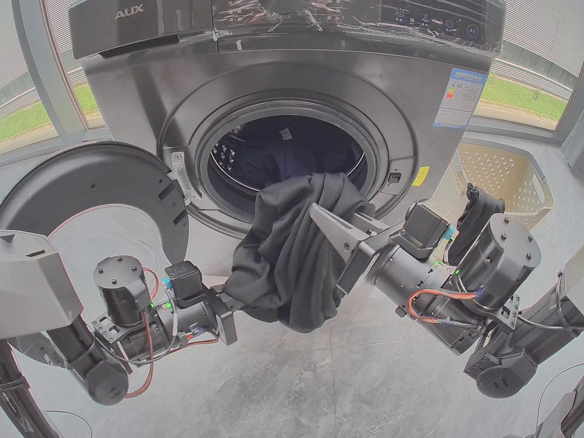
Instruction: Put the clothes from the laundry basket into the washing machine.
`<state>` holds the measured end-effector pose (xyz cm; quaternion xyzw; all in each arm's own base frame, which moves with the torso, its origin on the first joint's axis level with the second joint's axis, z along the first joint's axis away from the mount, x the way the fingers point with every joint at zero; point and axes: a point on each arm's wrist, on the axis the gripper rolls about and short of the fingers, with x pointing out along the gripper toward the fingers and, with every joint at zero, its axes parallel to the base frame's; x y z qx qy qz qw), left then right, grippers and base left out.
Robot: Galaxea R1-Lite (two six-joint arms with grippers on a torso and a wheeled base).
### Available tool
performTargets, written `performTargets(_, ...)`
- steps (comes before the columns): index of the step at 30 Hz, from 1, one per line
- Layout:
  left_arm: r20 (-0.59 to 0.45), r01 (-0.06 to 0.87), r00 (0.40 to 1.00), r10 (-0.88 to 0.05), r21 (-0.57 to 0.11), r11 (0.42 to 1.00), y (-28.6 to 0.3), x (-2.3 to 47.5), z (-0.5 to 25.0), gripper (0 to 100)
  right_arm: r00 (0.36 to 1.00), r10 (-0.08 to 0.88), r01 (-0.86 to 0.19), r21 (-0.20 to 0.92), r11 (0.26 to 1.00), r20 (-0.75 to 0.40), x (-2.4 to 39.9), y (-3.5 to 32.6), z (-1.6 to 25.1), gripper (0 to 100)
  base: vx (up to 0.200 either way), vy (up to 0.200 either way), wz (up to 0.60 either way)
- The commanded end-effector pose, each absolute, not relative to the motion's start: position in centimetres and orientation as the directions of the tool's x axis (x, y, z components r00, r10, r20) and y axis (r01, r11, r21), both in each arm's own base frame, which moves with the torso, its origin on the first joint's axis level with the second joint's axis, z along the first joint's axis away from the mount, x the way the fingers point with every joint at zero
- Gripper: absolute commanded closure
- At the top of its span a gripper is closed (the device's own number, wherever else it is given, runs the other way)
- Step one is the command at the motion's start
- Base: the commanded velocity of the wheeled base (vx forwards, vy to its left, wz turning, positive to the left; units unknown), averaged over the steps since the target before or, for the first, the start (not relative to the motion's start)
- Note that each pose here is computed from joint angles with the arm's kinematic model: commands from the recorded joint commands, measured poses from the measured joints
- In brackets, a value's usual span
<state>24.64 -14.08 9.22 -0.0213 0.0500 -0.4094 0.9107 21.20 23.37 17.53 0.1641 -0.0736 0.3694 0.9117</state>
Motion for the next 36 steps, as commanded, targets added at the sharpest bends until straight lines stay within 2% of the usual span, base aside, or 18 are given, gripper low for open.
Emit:
performTargets(1, -0.029, 0.761, 0.643, -0.765, -0.078, 0.643, -13.4, 22.1, 10.9, 100, 0.735, 0.656, -0.677, 0.238, 0.696, 0.172, 22.0, 23.8, 14.8, 0, 0.0, 0.0, 0.0)
performTargets(5, -0.009, 0.768, 0.637, -0.771, -0.083, 0.635, -13.7, 22.0, 11.4, 100, 0.743, 0.663, -0.664, 0.233, 0.711, 0.094, 21.7, 23.3, 13.1, 0, 0.0, 0.0, 0.0)
performTargets(7, 0.033, 0.774, 0.632, -0.775, -0.078, 0.628, -13.7, 21.6, 12.5, 100, 0.749, 0.662, -0.647, 0.223, 0.729, 0.006, 21.1, 22.5, 11.2, 0, 0.0, 0.0, 0.0)
performTargets(12, 0.099, 0.78, 0.625, -0.774, -0.106, 0.616, -13.9, 21.8, 14.0, 100, 0.762, 0.634, -0.604, 0.207, 0.769, -0.132, 20.5, 20.6, 8.2, 0, 0.0, 0.0, 0.0)
performTargets(19, 0.167, 0.782, 0.623, -0.764, -0.127, 0.61, -14.4, 22.3, 15.6, 100, 0.787, 0.589, -0.558, 0.195, 0.806, -0.184, 21.2, 19.1, 7.1, 0, 0.0, 0.0, 0.0)
performTargets(26, 0.248, 0.76, 0.648, -0.72, -0.147, 0.633, -14.5, 22.8, 17.5, 100, 0.754, 0.567, -0.539, 0.18, 0.823, -0.332, 20.2, 18.5, 3.7, 0, 0.0, 0.0, 0.0)
performTargets(32, 0.27, 0.743, 0.666, -0.696, -0.157, 0.65, -14.6, 23.0, 18.0, 100, 0.746, 0.567, -0.542, 0.177, 0.822, -0.348, 20.7, 19.2, 2.8, 0, 0.0, 0.0, 0.0)
performTargets(36, 0.281, 0.746, 0.662, -0.695, -0.151, 0.649, -14.7, 23.0, 18.2, 100, 0.754, 0.603, -0.573, 0.188, 0.798, -0.26, 21.3, 20.6, 4.1, 0, 0.0, 0.0, 0.0)
